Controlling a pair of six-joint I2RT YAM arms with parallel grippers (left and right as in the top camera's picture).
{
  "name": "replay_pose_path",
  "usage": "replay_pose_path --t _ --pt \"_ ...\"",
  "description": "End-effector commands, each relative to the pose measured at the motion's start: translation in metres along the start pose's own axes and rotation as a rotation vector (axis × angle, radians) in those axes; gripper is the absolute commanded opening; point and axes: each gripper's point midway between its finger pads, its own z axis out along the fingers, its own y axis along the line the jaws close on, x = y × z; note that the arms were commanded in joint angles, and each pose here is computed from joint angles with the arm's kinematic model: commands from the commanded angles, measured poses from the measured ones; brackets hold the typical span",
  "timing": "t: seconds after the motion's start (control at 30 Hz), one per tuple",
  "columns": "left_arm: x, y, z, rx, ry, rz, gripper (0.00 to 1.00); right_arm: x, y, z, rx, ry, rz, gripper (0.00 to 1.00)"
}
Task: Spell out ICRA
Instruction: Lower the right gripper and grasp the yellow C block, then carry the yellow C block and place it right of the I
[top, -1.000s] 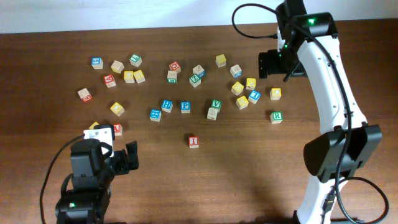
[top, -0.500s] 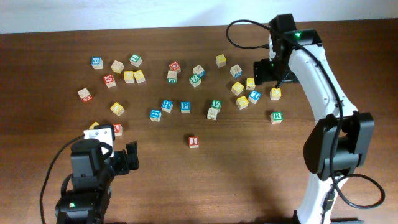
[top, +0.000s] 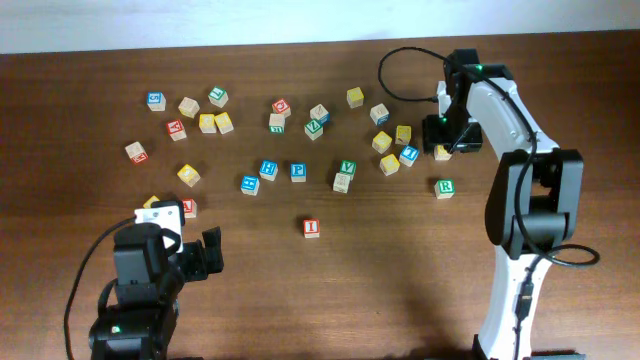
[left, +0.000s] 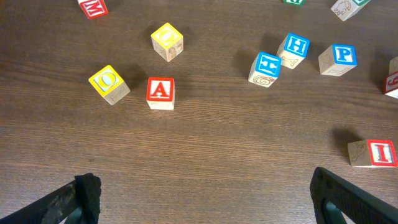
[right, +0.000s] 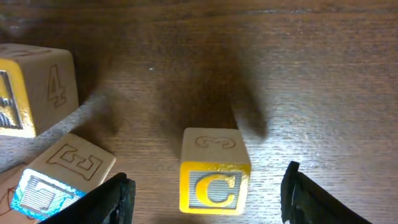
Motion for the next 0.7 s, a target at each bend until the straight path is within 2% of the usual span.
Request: replay_pose_path --t 0.0,0.1,0.37,0.43,0.67 --pt "-0.006 0.002 -0.003 -0.009 -0.019 0.008 0.99 0.0 -0.001 0.009 -0.02 0.009 0.006 0.58" --pt "-0.006 0.002 -0.003 -0.009 -0.019 0.008 0.99 -0.002 -0.004 0.009 -0.02 0.0 0.013 0.5" --pt "-0.006 0.002 -0.003 -0.009 -0.019 0.008 0.99 0.003 -0.005 0.015 -0.016 0.012 0.012 0.49" --pt "-0.006 0.002 -0.003 -0.009 -0.019 0.008 0.99 0.002 -0.004 0.015 -0.016 0.008 0.013 0.4" --pt "-0.006 0.002 -0.003 -0.009 -0.019 0.008 0.99 0.006 -0.005 0.021 -0.016 0.015 0.013 0.4"
